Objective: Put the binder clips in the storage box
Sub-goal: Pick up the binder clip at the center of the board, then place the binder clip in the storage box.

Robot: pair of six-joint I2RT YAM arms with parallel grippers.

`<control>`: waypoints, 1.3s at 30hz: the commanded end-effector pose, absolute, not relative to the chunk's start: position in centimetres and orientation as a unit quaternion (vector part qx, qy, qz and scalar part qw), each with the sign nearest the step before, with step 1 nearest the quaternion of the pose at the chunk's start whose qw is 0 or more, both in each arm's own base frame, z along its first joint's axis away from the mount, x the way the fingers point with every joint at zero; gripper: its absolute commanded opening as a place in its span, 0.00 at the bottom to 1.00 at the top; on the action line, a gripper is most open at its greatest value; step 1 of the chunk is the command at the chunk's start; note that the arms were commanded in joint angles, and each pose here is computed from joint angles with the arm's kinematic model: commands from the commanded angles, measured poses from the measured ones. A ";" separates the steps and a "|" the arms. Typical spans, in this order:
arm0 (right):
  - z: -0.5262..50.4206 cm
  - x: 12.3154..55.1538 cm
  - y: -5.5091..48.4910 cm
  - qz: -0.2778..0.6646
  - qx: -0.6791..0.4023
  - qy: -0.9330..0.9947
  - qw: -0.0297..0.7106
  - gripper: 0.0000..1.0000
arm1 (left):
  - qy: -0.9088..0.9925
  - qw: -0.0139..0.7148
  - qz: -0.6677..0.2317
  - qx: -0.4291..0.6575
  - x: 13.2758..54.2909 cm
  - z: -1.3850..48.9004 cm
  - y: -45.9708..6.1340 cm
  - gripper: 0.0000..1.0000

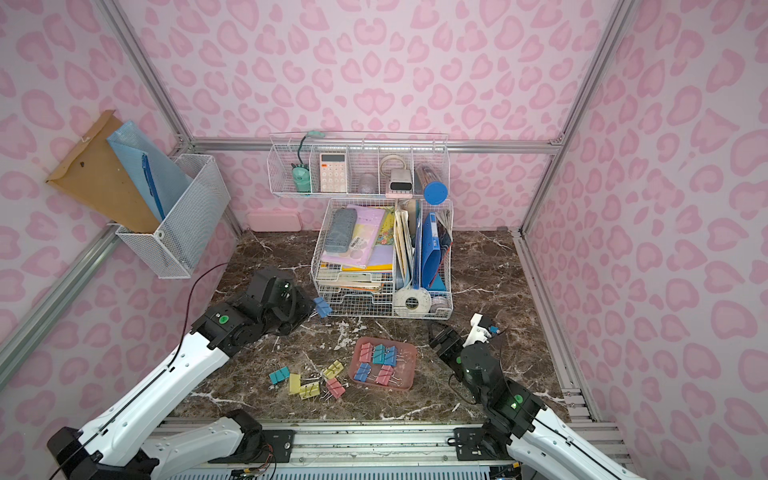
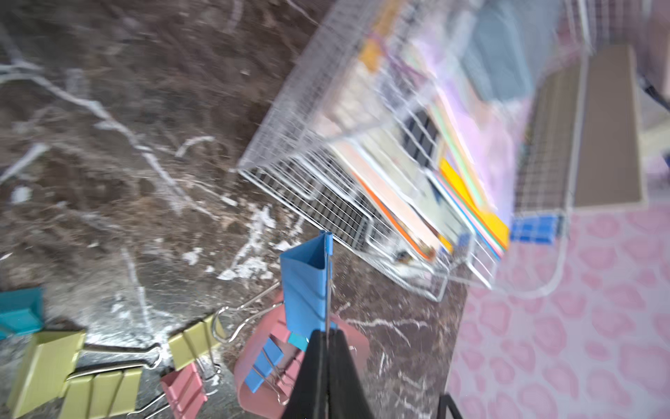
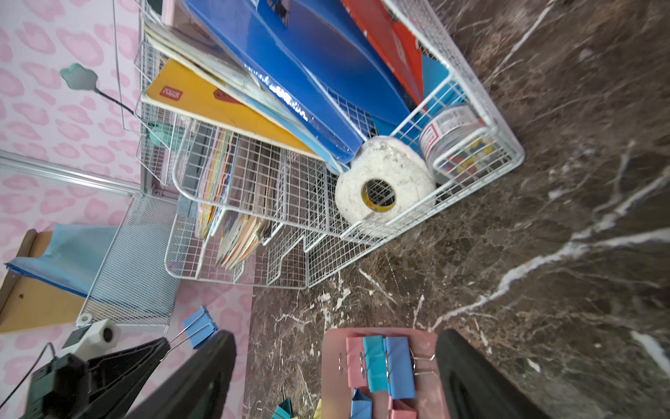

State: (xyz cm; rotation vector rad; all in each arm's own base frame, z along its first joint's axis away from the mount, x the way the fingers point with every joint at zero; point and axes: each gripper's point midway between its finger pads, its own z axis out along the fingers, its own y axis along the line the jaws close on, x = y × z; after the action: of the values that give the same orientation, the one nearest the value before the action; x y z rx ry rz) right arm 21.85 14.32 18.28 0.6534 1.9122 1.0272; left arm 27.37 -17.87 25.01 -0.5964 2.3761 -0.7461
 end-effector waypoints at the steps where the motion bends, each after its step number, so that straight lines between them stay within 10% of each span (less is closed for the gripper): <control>1: 18.1 22.1 13.5 0.399 0.253 0.770 0.430 0.90 | 0.901 0.328 -0.278 -0.059 26.6 27.5 -23.3 0.00; 12: 17.8 21.8 12.2 0.409 0.267 0.761 0.427 0.90 | 0.950 0.247 0.136 0.134 24.0 20.0 -28.3 0.00; 20: 17.2 21.7 12.4 0.414 0.269 0.761 0.420 0.90 | 0.976 0.133 0.077 0.156 20.7 16.3 -32.3 0.00; 29: 17.8 21.7 12.2 0.422 0.272 0.752 0.426 0.90 | 0.931 0.114 0.287 0.193 19.2 14.2 -30.0 0.00; 39: 17.8 21.6 11.0 0.405 0.305 0.749 0.425 0.90 | 0.936 0.094 0.231 0.249 17.6 11.2 -32.0 0.00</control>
State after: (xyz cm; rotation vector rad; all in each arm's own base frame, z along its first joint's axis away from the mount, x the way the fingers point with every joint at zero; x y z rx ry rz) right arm 21.42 11.53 16.27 0.7180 1.9299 0.9928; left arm 18.57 -32.08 11.64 0.6495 2.7495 0.6940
